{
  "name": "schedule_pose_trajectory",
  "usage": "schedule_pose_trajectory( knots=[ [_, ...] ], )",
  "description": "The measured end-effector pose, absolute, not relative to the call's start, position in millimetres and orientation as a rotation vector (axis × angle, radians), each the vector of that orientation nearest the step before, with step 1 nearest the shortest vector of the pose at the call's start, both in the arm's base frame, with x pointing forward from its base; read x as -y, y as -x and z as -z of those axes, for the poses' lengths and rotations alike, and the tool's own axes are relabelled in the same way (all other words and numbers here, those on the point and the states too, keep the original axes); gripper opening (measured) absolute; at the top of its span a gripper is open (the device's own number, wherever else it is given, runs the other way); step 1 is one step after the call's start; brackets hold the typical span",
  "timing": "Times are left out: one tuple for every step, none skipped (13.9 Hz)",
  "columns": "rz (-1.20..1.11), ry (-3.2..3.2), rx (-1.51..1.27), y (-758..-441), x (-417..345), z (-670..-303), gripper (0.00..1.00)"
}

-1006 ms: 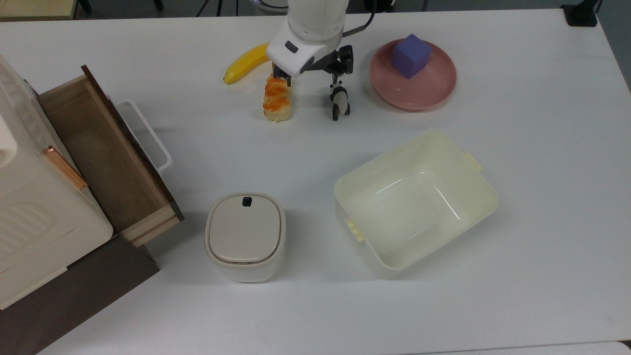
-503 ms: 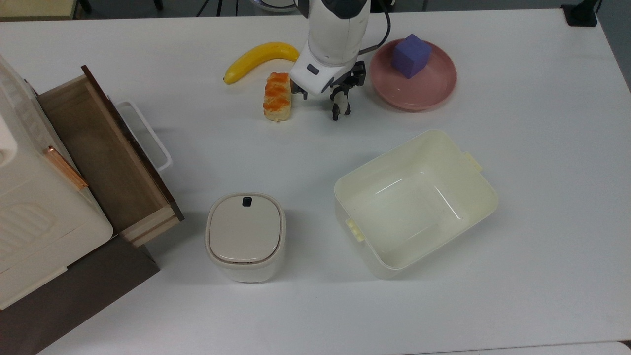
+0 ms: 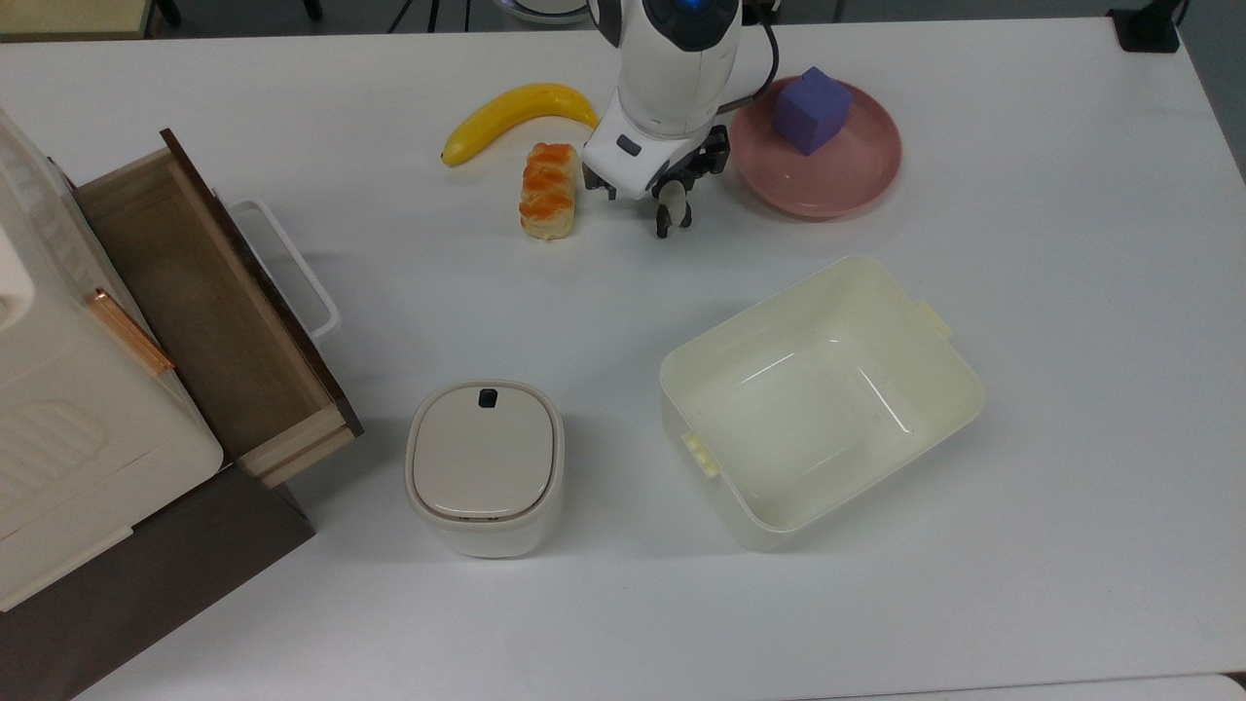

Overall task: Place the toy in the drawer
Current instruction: 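Close the gripper on the black-and-white panda toy and lift it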

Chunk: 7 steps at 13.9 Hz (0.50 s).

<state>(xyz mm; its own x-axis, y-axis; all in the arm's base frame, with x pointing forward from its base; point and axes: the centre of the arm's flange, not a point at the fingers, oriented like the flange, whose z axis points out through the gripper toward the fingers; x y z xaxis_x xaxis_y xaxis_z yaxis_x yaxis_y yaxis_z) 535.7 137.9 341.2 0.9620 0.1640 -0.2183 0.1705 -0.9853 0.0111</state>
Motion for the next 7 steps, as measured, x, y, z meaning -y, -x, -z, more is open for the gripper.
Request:
schedule_pose_trajectory(
  knots=[
    [0.345,-3.081,-0.275,-535,-142,-339,0.85],
    [0.351,-3.079,-0.287,-533,-147,-337,0.85],
    [0.360,-3.077,-0.297,-532,-151,-334,0.85],
    [0.370,-3.075,-0.304,-531,-153,-330,0.82],
    [0.379,-3.073,-0.311,-531,-156,-326,0.81],
    [0.377,-3.073,-0.317,-531,-158,-322,0.79],
    [0.367,-3.075,-0.322,-532,-161,-319,0.69]
  ],
)
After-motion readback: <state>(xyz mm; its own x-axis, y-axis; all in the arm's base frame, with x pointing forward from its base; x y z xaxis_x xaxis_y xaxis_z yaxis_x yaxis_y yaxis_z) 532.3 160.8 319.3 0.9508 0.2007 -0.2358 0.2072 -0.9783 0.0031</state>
